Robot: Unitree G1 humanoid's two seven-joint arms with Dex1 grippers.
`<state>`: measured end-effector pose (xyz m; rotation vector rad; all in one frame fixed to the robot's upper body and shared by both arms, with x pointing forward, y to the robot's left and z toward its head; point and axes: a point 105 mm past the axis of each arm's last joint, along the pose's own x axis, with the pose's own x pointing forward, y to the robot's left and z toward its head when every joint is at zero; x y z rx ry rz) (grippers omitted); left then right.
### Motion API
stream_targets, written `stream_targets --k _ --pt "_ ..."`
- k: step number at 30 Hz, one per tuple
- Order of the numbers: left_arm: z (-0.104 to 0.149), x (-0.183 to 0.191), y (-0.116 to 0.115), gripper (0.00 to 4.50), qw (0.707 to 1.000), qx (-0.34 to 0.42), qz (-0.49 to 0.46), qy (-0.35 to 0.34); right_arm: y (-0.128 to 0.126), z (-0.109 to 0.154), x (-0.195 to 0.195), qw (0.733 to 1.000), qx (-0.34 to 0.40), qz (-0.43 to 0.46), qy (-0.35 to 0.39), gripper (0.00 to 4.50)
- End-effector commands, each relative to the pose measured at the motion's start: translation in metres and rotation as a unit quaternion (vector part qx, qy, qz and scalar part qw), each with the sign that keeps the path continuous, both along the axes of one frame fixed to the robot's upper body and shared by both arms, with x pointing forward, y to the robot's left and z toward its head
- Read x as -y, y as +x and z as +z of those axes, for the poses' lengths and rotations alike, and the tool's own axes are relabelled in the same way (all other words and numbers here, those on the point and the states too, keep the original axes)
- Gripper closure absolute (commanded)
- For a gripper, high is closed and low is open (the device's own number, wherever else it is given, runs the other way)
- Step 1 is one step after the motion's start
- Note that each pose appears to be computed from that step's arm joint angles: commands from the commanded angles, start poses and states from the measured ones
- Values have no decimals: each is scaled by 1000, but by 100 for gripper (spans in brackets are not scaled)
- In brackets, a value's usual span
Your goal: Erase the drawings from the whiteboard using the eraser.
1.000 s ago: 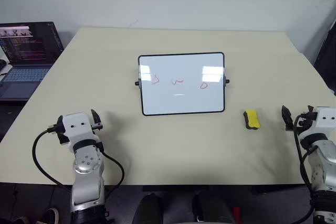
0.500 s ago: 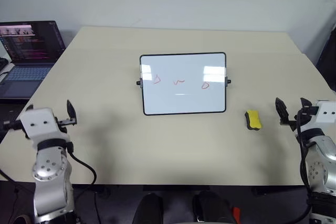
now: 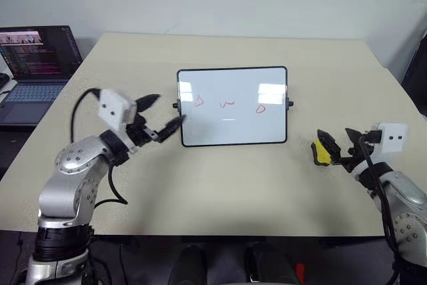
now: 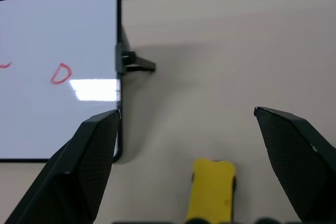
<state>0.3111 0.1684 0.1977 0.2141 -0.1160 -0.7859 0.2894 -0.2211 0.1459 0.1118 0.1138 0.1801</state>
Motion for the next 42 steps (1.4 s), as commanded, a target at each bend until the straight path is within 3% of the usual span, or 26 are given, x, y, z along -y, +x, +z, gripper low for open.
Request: stream_targets --k 1,8,15,22,39,42 --pt "-1 32 -19 0 991 -26 -124 32 -4 4 -4 1000 -13 -9 -6 3" --pt "-6 65 -20 0 966 -32 -241 85 8 -2 -1 997 -28 -53 -46 3" --pt "-12 75 -26 0 949 -47 -294 105 17 -27 -5 994 -63 -71 -54 3" --pt "-24 69 -26 0 944 -53 -298 131 22 -39 -5 994 -56 -81 -44 3" --pt "-32 63 -25 0 957 -53 -260 119 42 -52 5 993 -55 -95 -51 3" --pt "-32 60 -24 0 960 -51 -251 117 45 -52 7 992 -56 -94 -55 58"
